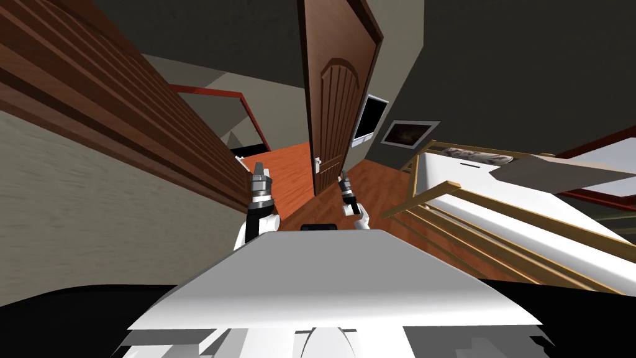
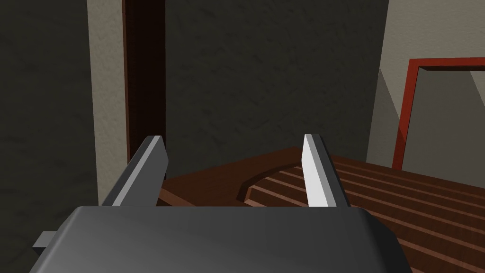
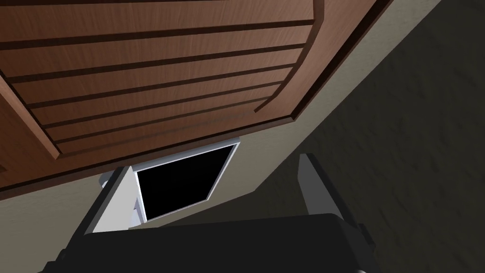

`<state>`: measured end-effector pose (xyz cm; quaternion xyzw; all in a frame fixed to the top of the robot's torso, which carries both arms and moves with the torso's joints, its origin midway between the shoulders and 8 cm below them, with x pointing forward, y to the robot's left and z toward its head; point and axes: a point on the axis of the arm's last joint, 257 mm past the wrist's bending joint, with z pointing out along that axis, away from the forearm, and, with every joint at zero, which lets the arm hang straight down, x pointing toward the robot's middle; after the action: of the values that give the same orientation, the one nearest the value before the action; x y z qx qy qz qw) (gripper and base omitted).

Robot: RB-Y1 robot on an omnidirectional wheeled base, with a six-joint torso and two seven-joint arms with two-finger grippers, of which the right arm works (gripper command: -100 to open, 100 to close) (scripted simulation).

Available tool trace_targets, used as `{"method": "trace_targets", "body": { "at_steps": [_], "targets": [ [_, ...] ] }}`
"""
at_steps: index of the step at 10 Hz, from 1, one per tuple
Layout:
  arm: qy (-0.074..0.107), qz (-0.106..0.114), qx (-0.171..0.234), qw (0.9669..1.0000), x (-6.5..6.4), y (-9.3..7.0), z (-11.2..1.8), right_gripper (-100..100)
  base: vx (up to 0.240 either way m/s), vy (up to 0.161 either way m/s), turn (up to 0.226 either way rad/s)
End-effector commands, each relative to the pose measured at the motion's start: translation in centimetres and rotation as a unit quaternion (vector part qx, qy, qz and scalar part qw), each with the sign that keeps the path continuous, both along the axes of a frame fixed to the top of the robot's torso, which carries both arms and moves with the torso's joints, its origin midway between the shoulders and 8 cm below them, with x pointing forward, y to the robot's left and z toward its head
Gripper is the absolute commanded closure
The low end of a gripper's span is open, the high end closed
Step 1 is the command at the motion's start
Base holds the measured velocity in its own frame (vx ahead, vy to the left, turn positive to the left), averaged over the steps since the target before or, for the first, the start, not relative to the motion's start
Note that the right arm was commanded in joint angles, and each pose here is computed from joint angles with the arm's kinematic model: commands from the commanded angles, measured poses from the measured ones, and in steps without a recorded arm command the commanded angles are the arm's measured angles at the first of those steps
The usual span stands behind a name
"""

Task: Push the door open

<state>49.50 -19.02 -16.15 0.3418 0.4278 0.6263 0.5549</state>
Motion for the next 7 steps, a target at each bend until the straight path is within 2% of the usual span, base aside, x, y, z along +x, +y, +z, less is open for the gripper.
{"method": "trace_targets", "body": {
  "at_steps": [1,2,3,6,7],
  "targets": [
    [0.013,0.007,-0.002,0.9999,0.8,0.5,-1.1,-100,0.094,-0.086,0.127],
    [0.017,0.012,-0.003,0.9998,1.4,0.9,-1.3,-100,0.074,-0.089,0.123],
    [0.021,0.011,-0.003,0.9997,1.4,0.8,-1.7,-100,0.037,-0.061,0.038],
    [0.039,0.024,-0.006,0.9989,2.9,1.9,-3.1,-100,0.052,-0.066,0.097],
    [0.049,0.028,-0.008,0.9984,3.5,2.3,-3.9,-100,0.083,-0.090,0.146]
  ]
}}
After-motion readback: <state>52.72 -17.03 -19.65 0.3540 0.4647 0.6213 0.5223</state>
